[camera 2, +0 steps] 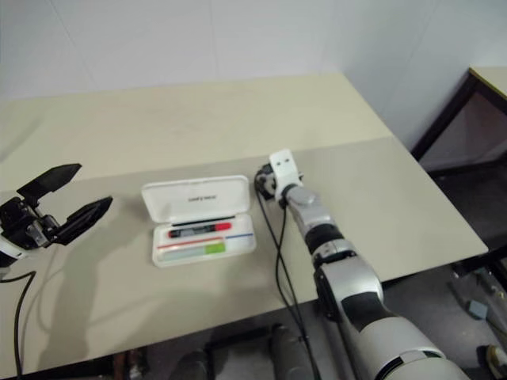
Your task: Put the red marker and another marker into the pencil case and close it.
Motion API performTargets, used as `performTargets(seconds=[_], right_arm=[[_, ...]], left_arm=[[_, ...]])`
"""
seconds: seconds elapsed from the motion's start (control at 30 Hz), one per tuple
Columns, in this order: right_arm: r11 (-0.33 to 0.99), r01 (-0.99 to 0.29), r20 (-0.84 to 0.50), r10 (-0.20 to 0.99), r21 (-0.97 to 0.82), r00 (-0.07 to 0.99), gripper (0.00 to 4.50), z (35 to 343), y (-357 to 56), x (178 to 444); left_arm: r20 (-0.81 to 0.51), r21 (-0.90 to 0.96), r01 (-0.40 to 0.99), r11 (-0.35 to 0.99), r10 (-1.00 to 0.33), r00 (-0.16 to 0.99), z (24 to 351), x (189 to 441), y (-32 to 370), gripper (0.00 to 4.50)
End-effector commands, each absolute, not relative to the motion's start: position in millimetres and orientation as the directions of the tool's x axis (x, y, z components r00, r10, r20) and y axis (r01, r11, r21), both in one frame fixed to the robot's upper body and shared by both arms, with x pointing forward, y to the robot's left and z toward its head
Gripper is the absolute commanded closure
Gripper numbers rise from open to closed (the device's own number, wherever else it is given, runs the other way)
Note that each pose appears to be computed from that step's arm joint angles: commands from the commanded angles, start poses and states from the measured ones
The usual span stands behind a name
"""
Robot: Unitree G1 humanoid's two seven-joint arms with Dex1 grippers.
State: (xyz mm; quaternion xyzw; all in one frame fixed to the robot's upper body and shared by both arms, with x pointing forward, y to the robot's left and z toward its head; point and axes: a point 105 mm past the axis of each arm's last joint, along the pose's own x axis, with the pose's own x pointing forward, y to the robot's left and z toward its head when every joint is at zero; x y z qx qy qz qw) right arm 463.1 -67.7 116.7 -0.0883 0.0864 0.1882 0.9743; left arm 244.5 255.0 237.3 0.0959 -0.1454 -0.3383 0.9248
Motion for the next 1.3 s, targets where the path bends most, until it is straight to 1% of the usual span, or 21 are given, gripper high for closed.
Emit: performTargets(seconds=[0.03,0.2,0.3,0.37,0.63,0.73,0.87,0.9,0.93,0.97,1.0,1.1,1.3], right_arm=[[0.953,-0.247,-0.27,0.194,-0.178,0.943,0.0,97.2,-115.5,465.0],[0.932,-0.324,-0.285,0.27,-0.161,0.92,0.0,93.9,-107.1,461.6],[0.895,-0.424,-0.287,0.373,-0.14,0.882,0.0,93.7,-91.6,456.7],[0.876,-0.462,-0.288,0.41,-0.14,0.865,0.0,93.5,-86.6,454.3],[0.875,-0.463,-0.325,0.401,-0.141,0.857,0.0,85.8,-89.9,452.1],[0.878,-0.458,-0.346,0.391,-0.136,0.853,0.54,83.9,-91.8,452.2],[0.881,-0.455,-0.339,0.391,-0.132,0.856,1.91,85.5,-92.5,452.5],[0.88,-0.455,-0.338,0.392,-0.133,0.856,2.17,85.6,-92.5,452.4],[0.88,-0.456,-0.338,0.392,-0.134,0.856,2.53,85.3,-92.6,452.2],[0.879,-0.457,-0.336,0.393,-0.136,0.856,2.74,85.2,-92.7,451.9],[0.878,-0.459,-0.333,0.395,-0.139,0.856,2.84,85.6,-92.7,451.8],[0.879,-0.454,-0.319,0.392,-0.147,0.863,2.85,89.1,-94.2,452.8],[0.9,-0.393,-0.239,0.345,-0.19,0.907,2.85,115.2,-109.3,463.2]], left_arm=[[0.22,0.303,0.586,0.751,-0.654,0.724,242.7,244.5,255.1,0.03],[0.219,0.303,0.589,0.75,-0.656,0.722,242.5,245.8,254.9,0.03],[0.218,0.303,0.592,0.747,-0.659,0.72,242.6,247.1,254.0,0.03],[0.218,0.303,0.594,0.745,-0.661,0.718,242.6,247.9,253.3,0.03],[0.219,0.302,0.601,0.74,-0.667,0.712,242.5,249.2,251.4,0.03],[0.222,0.303,0.605,0.736,-0.672,0.707,243.1,248.8,250.5,0.0],[0.22,0.302,0.62,0.724,-0.686,0.693,243.6,247.5,248.6,0.0],[0.218,0.302,0.626,0.719,-0.691,0.689,243.6,247.1,248.1,0.0],[0.215,0.303,0.629,0.716,-0.694,0.687,243.5,246.8,248.2,0.0],[0.212,0.303,0.631,0.714,-0.696,0.686,243.4,246.5,248.5,0.0],[0.21,0.304,0.633,0.712,-0.699,0.684,243.5,246.3,249.0,0.0],[0.199,0.306,0.644,0.701,-0.708,0.677,243.4,246.2,250.2,0.0],[0.173,0.331,0.692,0.641,-0.762,0.624,251.0,252.4,246.8,0.0]])
